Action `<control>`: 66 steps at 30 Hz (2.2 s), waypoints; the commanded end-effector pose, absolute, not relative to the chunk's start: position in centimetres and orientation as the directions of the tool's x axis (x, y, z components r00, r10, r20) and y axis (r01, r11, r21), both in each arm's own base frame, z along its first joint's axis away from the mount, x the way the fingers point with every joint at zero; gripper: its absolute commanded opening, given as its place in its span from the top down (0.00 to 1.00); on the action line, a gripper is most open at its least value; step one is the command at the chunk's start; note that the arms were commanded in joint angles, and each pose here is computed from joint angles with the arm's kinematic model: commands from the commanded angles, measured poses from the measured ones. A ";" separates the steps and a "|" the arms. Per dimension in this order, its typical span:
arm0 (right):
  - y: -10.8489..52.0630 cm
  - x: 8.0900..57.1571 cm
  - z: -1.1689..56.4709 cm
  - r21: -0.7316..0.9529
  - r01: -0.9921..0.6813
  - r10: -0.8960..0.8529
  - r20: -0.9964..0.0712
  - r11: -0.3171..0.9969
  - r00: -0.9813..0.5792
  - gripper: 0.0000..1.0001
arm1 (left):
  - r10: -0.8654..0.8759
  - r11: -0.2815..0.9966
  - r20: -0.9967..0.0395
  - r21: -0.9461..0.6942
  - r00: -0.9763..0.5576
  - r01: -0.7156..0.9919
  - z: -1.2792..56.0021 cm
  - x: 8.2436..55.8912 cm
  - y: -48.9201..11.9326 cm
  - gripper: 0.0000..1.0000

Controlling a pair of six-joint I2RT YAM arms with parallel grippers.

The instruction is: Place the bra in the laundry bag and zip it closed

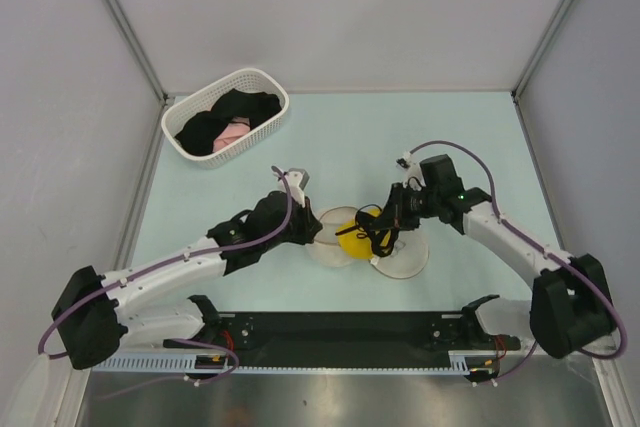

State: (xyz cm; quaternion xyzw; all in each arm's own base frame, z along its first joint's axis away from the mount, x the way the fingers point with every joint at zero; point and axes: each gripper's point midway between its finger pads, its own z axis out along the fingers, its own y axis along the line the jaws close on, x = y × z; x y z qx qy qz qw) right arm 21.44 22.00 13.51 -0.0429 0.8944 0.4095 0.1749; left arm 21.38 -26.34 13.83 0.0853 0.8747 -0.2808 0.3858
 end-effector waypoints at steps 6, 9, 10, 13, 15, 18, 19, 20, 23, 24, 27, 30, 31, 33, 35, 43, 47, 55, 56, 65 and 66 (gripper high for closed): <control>27.5 23.6 14.1 0.817 -0.275 -0.077 -0.274 0.507 -0.959 1.00 | -0.065 0.842 -0.790 -0.371 -0.610 0.391 14.8 21.1 -26.5 1.00; 29.3 23.0 12.7 0.843 -0.209 -0.102 -0.183 0.496 -0.978 1.00 | -0.076 0.832 -0.812 -0.372 -0.579 0.411 15.6 20.7 -27.0 1.00; 29.7 22.6 12.2 0.841 -0.198 -0.106 -0.166 0.504 -0.980 1.00 | -0.087 0.827 -0.818 -0.378 -0.569 0.417 15.9 20.7 -27.2 1.00; 30.9 23.4 11.2 0.859 -0.123 -0.035 -0.121 0.497 -0.992 1.00 | -0.090 0.817 -0.819 -0.386 -0.567 0.428 15.8 20.1 -27.7 1.00; 31.2 23.9 10.6 0.868 0.000 0.075 -0.043 0.497 -0.996 1.00 | -0.098 0.806 -0.813 -0.402 -0.574 0.433 15.5 19.7 -28.3 1.00; 32.0 26.3 11.3 0.892 0.112 0.260 -0.006 0.437 -0.966 1.00 | -0.106 0.798 -0.795 -0.427 -0.598 0.427 14.7 18.9 -28.9 1.00; 31.9 26.8 11.1 0.894 0.141 0.303 0.006 0.426 -0.953 1.00 | -0.107 0.797 -0.789 -0.432 -0.605 0.422 14.5 18.7 -29.0 1.00; 32.1 27.0 11.0 0.894 0.164 0.332 0.019 0.417 -0.943 1.00 | -0.106 0.796 -0.782 -0.437 -0.615 0.419 14.0 18.4 -29.0 1.00; 32.5 27.9 10.0 0.881 0.281 0.447 0.091 0.380 -0.890 1.00 | -0.118 0.791 -0.767 -0.457 -0.631 0.407 13.4 17.9 -28.9 1.00; 32.7 28.2 9.7 0.877 0.306 0.481 0.101 0.369 -0.871 1.00 | -0.147 0.772 -0.767 -0.484 -0.625 0.412 14.0 18.0 -29.4 1.00; 33.6 28.2 8.9 0.872 0.297 0.513 0.063 0.389 -0.856 1.00 | -0.161 0.753 -0.767 -0.503 -0.622 0.425 14.6 17.8 -29.6 1.00; 34.4 28.8 9.0 0.862 0.198 0.537 -0.098 0.466 -0.838 1.00 | -0.179 0.736 -0.764 -0.523 -0.620 0.431 15.2 17.7 -29.8 1.00; 34.6 28.7 9.0 0.854 0.154 0.524 -0.155 0.498 -0.837 1.00 | -0.191 0.722 -0.761 -0.537 -0.620 0.436 15.7 17.6 -29.9 1.00; 34.6 28.9 8.8 0.835 0.106 0.538 -0.245 0.540 -0.807 1.00 | -0.207 0.698 -0.754 -0.560 -0.623 0.446 16.3 17.4 -30.3 1.00; 34.6 29.2 8.8 0.823 0.047 0.535 -0.324 0.567 -0.780 1.00 | -0.232 0.675 -0.739 -0.591 -0.633 0.443 17.0 17.1 -30.4 1.00; 34.1 27.4 4.0 0.692 -0.050 0.365 -0.438 0.720 -0.821 1.00 | -0.308 0.692 -0.685 -0.638 -0.661 0.339 15.5 17.7 -28.1 1.00; 34.2 25.6 3.2 0.670 -0.127 0.250 -0.438 0.732 -0.864 0.85 | -0.349 0.702 -0.638 -0.664 -0.686 0.260 13.6 17.9 -26.2 1.00; 33.0 23.3 5.0 0.608 -0.209 0.108 -0.442 0.766 -0.890 0.37 | -0.378 0.701 -0.638 -0.671 -0.671 0.242 13.8 18.3 -24.5 1.00; 32.5 23.1 5.4 0.578 -0.200 0.086 -0.429 0.791 -0.899 0.32 | -0.378 0.700 -0.637 -0.672 -0.672 0.243 13.8 18.3 -24.5 1.00; 26.8 20.8 10.2 0.445 -0.219 0.025 -0.480 0.868 -0.877 0.04 | -0.357 0.703 -0.645 -0.662 -0.676 0.260 13.9 18.3 -24.8 1.00; 26.0 20.7 10.6 0.430 -0.203 0.034 -0.484 0.880 -0.874 0.03 | -0.354 0.704 -0.646 -0.660 -0.677 0.262 13.9 18.3 -24.8 1.00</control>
